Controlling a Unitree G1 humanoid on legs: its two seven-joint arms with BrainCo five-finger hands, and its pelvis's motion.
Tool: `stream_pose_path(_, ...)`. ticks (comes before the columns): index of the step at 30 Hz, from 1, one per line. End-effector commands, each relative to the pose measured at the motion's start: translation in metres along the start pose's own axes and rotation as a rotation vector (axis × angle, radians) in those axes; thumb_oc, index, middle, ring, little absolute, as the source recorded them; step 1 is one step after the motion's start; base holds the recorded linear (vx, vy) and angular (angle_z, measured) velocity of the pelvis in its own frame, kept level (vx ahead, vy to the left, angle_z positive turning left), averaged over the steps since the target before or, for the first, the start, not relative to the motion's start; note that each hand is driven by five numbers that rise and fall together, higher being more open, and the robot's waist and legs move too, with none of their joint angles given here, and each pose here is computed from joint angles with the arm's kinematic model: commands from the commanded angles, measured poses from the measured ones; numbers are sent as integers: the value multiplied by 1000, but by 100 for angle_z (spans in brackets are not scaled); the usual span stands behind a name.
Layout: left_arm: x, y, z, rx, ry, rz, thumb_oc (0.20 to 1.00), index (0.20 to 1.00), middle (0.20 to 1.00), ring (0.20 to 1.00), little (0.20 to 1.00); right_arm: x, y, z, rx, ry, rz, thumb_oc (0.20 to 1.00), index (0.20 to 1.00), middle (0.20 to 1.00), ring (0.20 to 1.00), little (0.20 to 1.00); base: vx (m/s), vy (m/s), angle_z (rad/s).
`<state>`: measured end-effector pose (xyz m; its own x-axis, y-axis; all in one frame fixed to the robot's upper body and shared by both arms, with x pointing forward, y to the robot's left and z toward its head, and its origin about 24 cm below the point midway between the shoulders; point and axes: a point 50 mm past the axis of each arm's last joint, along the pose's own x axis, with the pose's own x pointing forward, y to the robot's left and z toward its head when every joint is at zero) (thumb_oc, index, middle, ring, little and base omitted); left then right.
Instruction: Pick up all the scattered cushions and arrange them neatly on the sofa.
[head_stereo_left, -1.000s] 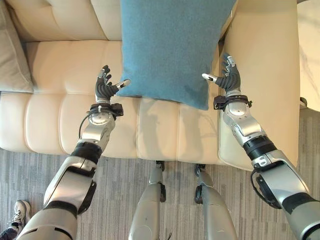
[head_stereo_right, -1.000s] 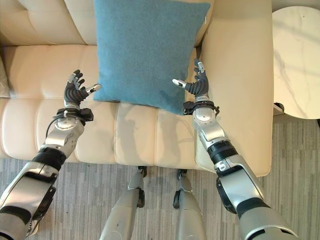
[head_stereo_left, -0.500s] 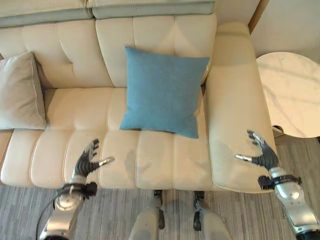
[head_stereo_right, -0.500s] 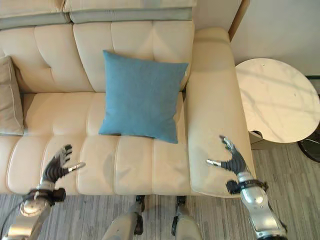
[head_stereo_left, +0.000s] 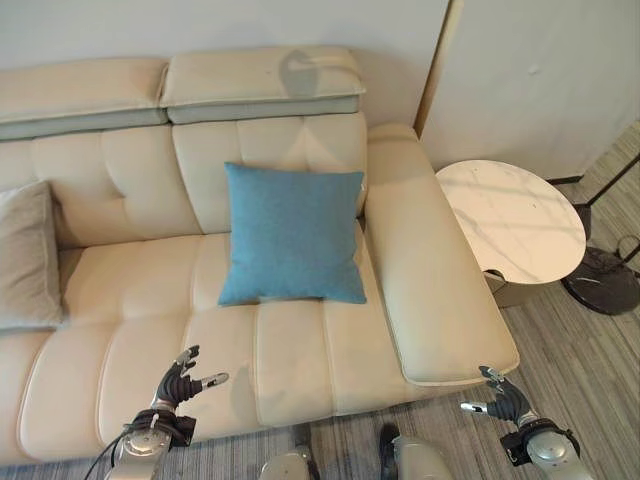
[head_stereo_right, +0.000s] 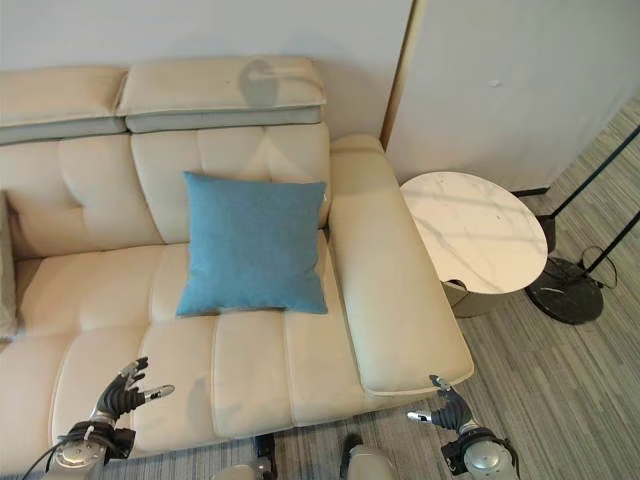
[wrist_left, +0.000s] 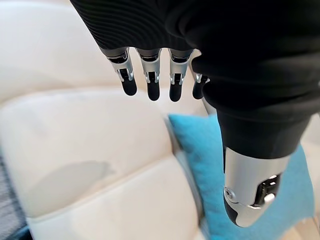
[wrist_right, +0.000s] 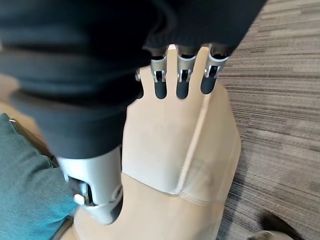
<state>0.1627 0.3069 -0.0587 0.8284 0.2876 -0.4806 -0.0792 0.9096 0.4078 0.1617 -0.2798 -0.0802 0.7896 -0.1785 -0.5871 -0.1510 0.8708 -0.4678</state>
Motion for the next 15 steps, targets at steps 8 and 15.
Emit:
stream_pose_path(8, 5, -11, 6, -27, -35, -9, 1000, 1000, 1000, 1000, 1000, 7, -24, 26, 19, -99, -80, 1000, 1000, 1000, 1000, 1000, -283, -99, 5)
stream_pose_path(15, -4, -10, -14, -34, 46, -11, 1000, 1000, 1000, 1000, 1000, 2, -29, 16, 55, -71, -99, 1000, 1000, 1000, 1000, 1000, -28, -1, 26)
